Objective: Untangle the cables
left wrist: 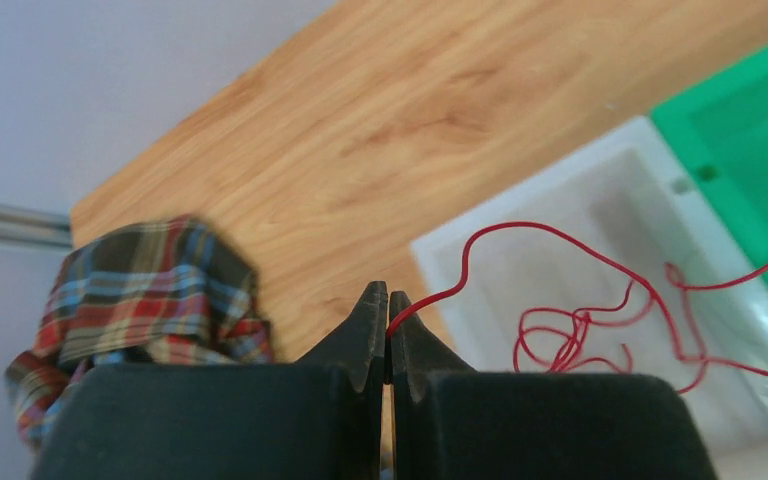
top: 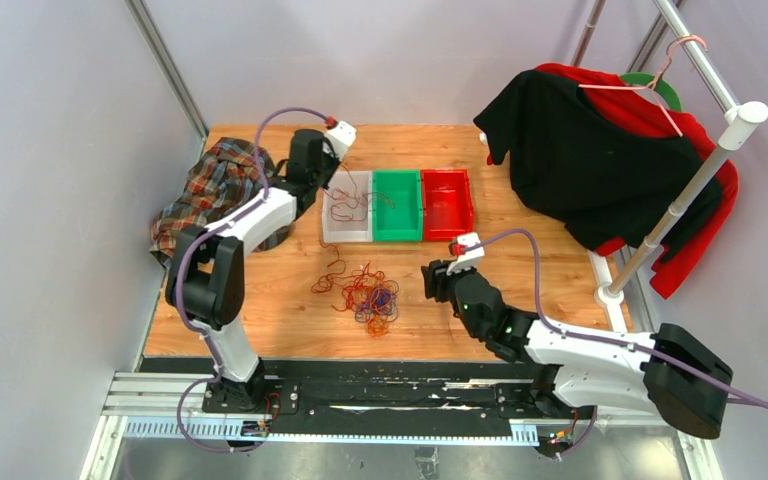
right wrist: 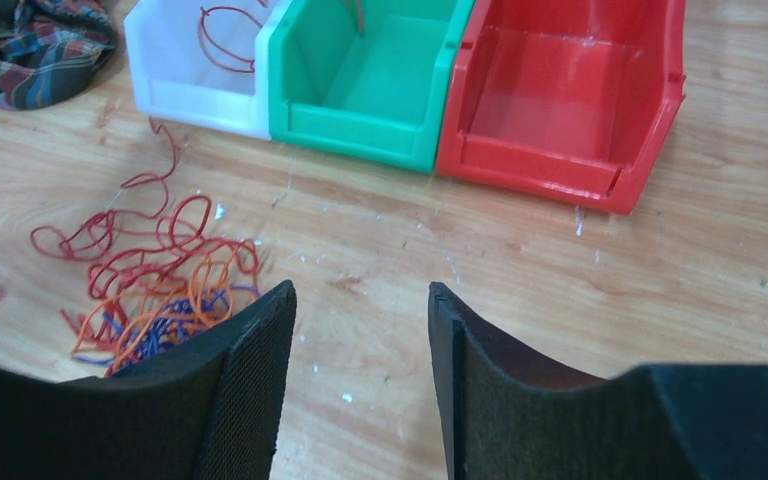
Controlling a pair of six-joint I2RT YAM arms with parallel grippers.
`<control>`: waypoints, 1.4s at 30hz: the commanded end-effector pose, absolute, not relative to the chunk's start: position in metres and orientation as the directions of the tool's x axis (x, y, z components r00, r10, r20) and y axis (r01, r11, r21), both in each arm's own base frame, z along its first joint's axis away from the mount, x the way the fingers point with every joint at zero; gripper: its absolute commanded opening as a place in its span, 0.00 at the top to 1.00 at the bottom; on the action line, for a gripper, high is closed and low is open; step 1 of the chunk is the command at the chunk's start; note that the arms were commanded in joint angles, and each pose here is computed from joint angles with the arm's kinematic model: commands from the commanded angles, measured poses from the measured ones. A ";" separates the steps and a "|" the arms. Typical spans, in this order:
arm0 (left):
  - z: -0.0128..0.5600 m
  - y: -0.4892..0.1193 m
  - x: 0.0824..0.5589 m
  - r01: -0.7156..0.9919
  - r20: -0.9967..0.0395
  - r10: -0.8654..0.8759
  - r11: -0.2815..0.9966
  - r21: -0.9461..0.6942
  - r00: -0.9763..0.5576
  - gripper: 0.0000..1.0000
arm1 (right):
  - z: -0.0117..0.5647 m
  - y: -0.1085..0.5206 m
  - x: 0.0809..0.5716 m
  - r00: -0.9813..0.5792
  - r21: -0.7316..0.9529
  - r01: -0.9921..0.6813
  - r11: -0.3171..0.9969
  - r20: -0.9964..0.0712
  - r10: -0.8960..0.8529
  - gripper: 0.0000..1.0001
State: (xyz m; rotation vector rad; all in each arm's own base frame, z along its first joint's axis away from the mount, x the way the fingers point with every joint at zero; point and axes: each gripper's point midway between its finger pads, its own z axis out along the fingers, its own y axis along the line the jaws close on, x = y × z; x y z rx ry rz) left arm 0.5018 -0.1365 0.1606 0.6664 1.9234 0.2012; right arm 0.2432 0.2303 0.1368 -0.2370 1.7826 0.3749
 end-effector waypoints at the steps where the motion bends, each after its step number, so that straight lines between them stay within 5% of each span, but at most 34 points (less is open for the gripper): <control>1: 0.227 -0.114 0.508 0.267 -0.881 0.434 0.886 0.380 -0.186 0.99 | 0.155 0.241 0.269 -0.233 0.136 -0.370 0.919 -0.971 0.050 0.47; 13: 0.223 -0.113 0.488 0.319 -0.882 0.430 0.877 0.358 -0.193 1.00 | 0.173 0.332 0.364 -0.198 -0.032 -0.653 0.757 -0.957 -0.210 0.44; 24: 0.211 -0.087 0.476 0.279 -0.830 0.507 0.852 0.443 -0.230 0.99 | 0.174 0.368 0.441 -0.169 -0.035 -0.627 0.779 -0.969 -0.180 0.49; 42: 0.212 -0.054 0.466 0.282 -0.850 0.462 0.875 0.393 -0.251 1.00 | 0.139 0.419 0.479 -0.329 0.185 -0.641 0.745 -0.943 -0.049 0.66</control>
